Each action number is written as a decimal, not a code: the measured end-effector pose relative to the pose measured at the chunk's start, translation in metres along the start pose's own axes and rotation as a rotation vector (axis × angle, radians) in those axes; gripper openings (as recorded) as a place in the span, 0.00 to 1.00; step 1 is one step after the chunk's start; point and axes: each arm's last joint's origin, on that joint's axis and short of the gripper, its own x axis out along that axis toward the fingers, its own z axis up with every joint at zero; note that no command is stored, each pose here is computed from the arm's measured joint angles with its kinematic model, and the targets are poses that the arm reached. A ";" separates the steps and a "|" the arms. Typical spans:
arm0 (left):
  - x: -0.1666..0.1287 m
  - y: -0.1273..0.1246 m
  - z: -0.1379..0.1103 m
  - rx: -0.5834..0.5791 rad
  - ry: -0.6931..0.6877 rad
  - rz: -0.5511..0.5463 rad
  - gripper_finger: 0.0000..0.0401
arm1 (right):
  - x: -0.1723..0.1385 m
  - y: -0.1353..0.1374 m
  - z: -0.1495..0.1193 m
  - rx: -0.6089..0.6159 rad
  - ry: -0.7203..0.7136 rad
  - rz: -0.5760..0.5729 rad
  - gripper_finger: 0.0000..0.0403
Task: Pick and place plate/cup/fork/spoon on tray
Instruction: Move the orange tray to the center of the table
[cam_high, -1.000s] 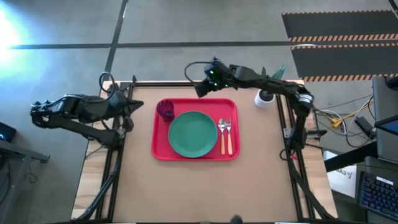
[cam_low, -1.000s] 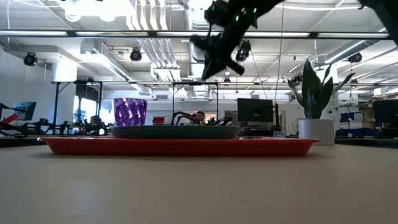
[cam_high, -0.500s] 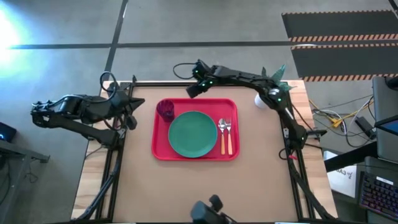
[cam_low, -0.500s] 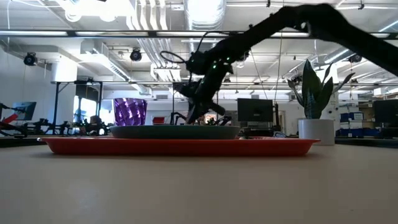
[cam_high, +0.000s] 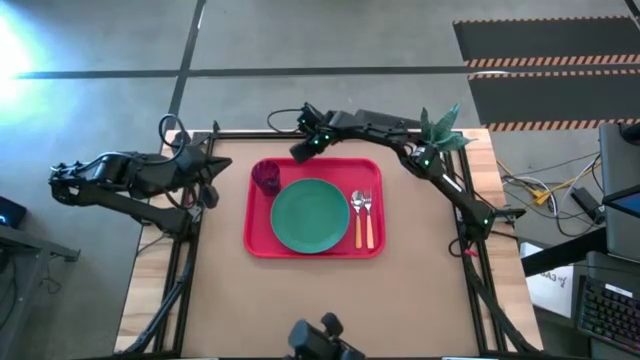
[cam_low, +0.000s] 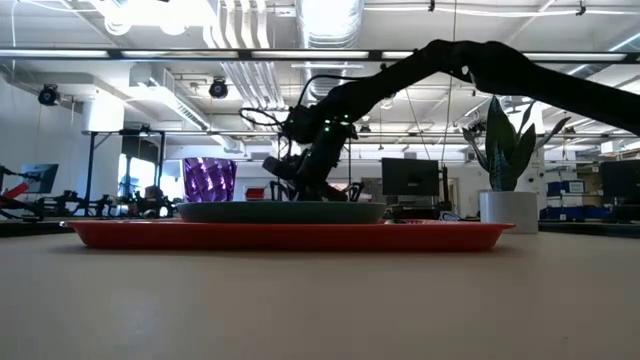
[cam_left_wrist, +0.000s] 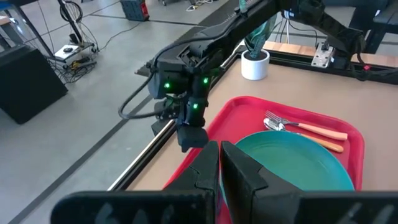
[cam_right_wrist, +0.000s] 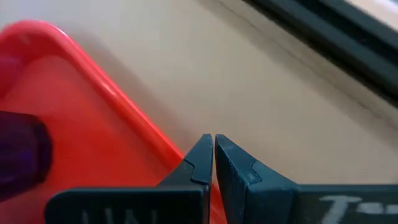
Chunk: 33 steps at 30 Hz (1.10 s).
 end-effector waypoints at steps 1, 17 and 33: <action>0.000 0.000 0.000 -0.001 0.000 -0.001 0.00 | 0.001 0.000 -0.002 -0.001 0.006 -0.005 0.02; 0.000 0.000 -0.002 0.000 0.005 -0.018 0.00 | 0.009 0.020 -0.015 -0.047 0.025 -0.025 0.02; 0.000 -0.001 -0.002 -0.003 0.009 -0.031 0.00 | 0.015 0.060 -0.042 -0.117 0.088 -0.055 0.02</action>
